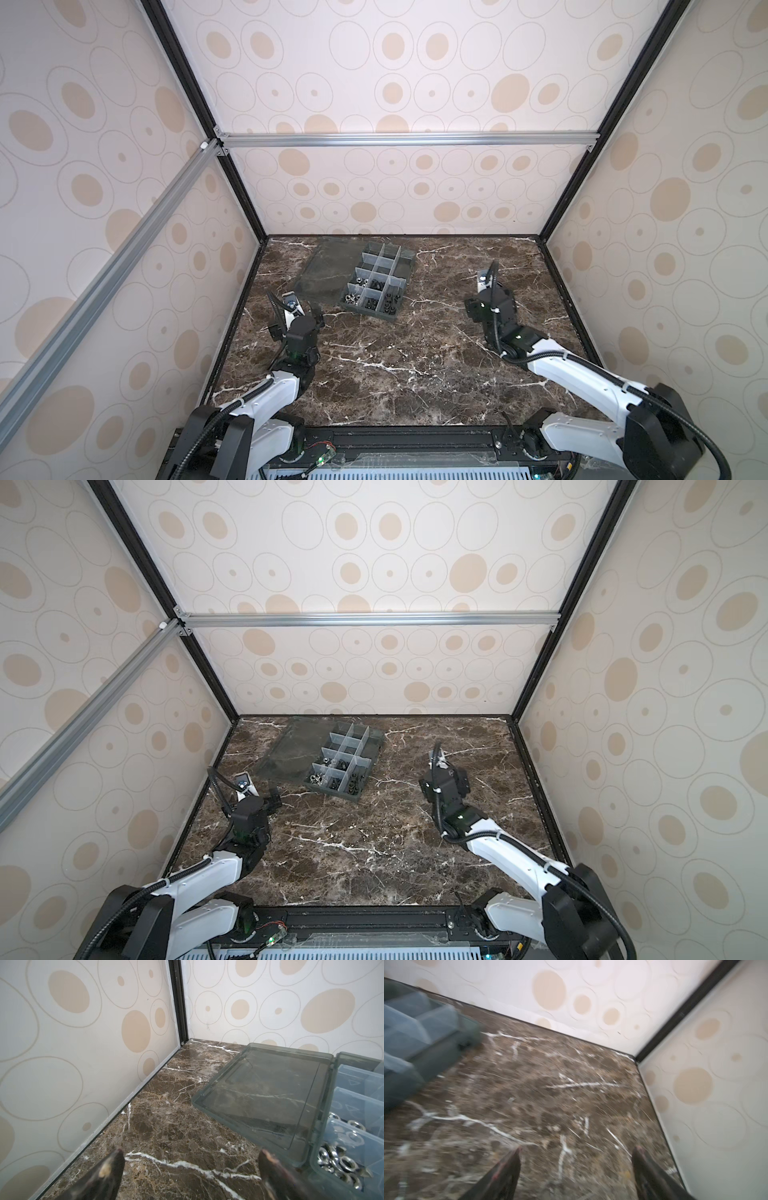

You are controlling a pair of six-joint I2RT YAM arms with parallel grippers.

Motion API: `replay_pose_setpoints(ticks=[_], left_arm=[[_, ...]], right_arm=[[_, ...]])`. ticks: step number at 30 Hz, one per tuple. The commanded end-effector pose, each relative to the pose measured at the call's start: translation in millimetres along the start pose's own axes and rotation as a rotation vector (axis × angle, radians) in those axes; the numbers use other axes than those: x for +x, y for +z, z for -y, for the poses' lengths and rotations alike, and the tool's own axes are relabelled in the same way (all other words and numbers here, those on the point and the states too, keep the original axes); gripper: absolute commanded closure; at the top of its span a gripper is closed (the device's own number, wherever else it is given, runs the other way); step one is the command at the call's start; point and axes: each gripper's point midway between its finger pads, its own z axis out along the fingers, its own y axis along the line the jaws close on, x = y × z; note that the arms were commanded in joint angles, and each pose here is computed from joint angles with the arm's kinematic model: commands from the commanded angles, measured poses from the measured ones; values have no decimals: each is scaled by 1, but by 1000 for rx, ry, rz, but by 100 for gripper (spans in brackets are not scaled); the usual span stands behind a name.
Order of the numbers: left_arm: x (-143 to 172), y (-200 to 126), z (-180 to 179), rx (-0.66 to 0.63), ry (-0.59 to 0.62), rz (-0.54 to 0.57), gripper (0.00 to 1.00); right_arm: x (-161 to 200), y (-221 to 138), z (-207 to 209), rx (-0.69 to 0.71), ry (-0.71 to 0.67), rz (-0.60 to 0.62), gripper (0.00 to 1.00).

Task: Sort the screws and nuts into containers
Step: Reset both arms

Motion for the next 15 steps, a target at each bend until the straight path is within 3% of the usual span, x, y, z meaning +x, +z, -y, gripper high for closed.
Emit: replay_pose_setpoints(ticks=[1,2,3,6,9,12,15], left_arm=[[-26,-1,9,65,-14,153,0],[-26,1,14,88,5,168,0],[-25,4,20,105,17,175,0],[-20,17,34,136,90,141,0],[-21,10,40,197,136,196,0],[-21,3,27,225,70,256,0],[-14,14,31,282,57,235,0]], right_arm=[[12,-8,51,108,176,35,12],[23,-6,56,104,197,39,10],[35,-4,59,103,200,48,1],[65,9,69,121,211,31,0],[87,29,65,64,237,-40,0],[82,43,60,40,257,33,0],[68,56,45,-47,256,96,0]])
